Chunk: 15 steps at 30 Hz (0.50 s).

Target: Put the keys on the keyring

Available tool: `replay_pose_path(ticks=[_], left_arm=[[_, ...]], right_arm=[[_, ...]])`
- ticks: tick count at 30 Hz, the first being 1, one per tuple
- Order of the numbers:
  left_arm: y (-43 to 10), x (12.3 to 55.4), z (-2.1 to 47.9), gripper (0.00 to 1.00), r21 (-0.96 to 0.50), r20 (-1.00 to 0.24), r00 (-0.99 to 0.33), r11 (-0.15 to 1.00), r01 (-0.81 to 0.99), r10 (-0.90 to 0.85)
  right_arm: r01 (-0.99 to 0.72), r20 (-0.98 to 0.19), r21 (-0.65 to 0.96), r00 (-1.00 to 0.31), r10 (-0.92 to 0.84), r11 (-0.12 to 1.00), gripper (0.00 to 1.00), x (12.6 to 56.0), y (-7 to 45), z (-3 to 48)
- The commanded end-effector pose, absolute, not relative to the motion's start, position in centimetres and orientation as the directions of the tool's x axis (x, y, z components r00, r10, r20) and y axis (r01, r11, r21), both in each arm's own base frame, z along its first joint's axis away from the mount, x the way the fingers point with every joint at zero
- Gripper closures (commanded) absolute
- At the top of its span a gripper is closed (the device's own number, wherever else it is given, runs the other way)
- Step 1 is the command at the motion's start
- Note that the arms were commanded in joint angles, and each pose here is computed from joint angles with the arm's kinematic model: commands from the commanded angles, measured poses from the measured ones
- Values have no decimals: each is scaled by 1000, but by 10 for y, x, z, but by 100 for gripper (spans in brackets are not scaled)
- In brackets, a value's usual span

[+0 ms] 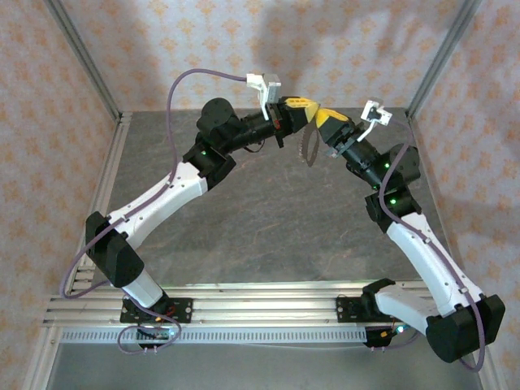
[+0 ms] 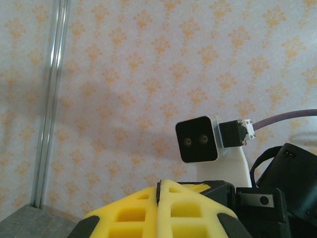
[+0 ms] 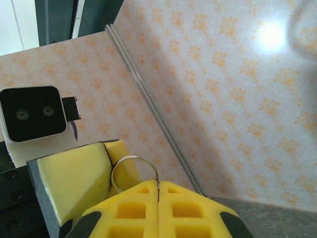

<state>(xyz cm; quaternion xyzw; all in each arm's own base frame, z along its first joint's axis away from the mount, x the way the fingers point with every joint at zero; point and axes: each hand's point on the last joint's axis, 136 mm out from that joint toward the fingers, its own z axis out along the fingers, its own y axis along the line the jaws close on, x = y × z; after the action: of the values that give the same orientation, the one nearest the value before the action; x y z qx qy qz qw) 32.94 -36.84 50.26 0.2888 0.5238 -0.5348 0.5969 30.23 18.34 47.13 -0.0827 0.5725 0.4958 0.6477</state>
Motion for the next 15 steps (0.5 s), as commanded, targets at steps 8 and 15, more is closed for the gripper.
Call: replay_pose_path(ticks=[8,15], left_arm=[[-372,319,525,100,-165,-922,-66,231,959,-383],[-369,323,525,100,-169,-922,-57,266,949,-382]], right_arm=[[-785,-828,442,-171,534,433,100,294,203,480],[-762,-834,444,-157,529,472,100,297,199,475]])
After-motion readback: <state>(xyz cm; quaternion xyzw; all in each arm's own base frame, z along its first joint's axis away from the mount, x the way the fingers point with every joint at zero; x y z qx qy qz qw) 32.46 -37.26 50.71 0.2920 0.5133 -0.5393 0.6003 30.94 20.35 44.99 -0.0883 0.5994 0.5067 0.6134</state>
